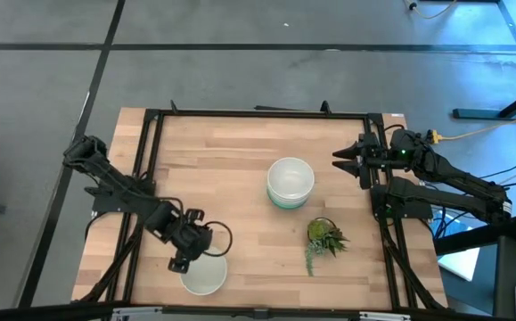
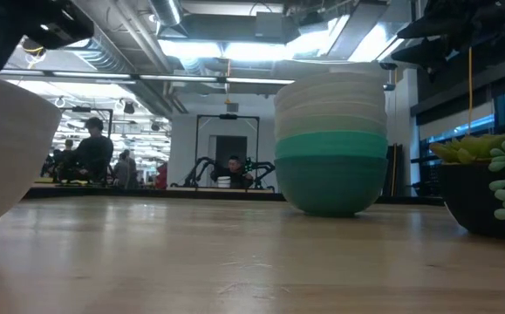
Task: Nest bowls inside each other
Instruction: Stack the bottom white bowl on the top white bowl
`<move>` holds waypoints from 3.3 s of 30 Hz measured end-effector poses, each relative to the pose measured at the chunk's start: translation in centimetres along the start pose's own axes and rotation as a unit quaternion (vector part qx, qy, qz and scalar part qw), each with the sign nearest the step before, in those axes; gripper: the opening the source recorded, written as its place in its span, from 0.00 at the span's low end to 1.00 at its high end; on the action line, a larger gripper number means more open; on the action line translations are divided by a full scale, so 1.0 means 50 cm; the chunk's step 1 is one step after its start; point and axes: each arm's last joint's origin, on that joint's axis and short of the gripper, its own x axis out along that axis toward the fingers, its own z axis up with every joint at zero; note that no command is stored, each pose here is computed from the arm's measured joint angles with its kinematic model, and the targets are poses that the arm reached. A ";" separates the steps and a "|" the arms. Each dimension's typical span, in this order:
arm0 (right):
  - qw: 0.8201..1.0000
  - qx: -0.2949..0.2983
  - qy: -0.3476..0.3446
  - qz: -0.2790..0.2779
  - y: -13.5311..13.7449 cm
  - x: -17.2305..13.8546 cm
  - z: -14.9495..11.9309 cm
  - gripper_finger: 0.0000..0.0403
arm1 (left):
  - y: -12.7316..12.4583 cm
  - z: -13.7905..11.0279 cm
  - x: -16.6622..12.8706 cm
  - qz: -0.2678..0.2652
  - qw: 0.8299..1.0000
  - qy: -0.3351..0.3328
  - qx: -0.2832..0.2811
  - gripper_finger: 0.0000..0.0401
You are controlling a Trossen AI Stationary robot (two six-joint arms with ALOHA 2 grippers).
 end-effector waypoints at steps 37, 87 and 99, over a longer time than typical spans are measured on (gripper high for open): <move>1.000 0.012 -0.010 0.012 0.003 0.000 0.005 0.48 | 0.023 0.034 0.075 0.003 0.999 0.030 -0.029 0.34; 1.000 0.013 -0.009 0.012 0.002 0.000 0.005 0.48 | 0.056 0.050 0.122 0.040 0.996 0.048 -0.057 0.01; 1.000 0.013 -0.002 0.020 0.003 0.000 0.003 0.48 | 0.207 0.093 -0.052 0.093 0.983 -0.116 -0.105 0.00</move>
